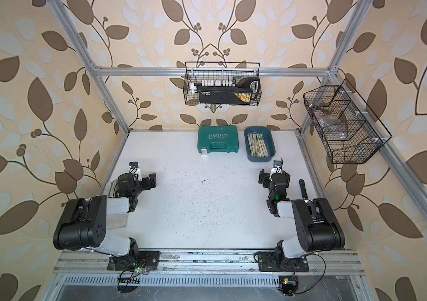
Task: Take the paired disposable chopsticks out of the storage box
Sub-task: Pick up the storage box at the center of the board.
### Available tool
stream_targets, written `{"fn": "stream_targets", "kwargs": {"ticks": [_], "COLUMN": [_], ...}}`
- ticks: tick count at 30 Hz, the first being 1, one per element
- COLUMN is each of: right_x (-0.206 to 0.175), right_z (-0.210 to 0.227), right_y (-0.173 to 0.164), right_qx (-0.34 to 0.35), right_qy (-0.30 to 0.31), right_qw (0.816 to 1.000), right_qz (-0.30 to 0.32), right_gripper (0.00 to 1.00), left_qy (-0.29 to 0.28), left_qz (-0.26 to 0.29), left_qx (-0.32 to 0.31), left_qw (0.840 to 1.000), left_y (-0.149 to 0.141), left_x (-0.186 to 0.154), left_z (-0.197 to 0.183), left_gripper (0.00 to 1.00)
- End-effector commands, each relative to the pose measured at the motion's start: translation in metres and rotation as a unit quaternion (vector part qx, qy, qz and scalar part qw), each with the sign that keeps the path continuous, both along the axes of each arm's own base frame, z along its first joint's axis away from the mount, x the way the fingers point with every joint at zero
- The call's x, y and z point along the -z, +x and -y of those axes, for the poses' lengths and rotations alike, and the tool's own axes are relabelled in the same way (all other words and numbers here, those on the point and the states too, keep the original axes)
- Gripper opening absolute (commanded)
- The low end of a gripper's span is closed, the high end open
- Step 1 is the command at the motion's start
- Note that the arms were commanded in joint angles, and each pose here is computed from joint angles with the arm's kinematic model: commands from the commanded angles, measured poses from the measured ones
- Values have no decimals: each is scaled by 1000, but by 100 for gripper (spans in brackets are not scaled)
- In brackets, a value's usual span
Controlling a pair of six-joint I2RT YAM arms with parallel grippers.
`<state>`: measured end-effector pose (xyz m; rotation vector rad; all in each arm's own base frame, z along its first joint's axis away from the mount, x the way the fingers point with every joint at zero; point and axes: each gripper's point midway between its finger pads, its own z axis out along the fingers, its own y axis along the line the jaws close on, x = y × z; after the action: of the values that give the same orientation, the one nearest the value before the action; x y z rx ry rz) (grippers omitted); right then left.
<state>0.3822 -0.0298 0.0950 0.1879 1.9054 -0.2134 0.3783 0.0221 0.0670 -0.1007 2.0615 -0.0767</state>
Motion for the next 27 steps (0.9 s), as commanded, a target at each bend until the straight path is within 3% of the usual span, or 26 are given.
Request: {"fn": "stream_targets", "kwargs": {"ticks": [1, 25, 27], "right_x": [1, 2, 2], "right_z": [1, 1, 1], "right_y": [1, 2, 2], "right_qx": [5, 5, 5], "right_qy": [3, 6, 4], "right_qw": [1000, 1000, 1000], "right_qz": [-2, -5, -4], "right_gripper": [100, 100, 100], "left_qy": [-4, -7, 1], "left_qz": [10, 10, 15], "left_qx": [3, 2, -13], "left_qw": [1000, 1000, 1000], "left_y": [7, 8, 12], "left_x": [-8, -9, -19], "left_z": [-2, -3, -8], "left_gripper": [99, 99, 95]}}
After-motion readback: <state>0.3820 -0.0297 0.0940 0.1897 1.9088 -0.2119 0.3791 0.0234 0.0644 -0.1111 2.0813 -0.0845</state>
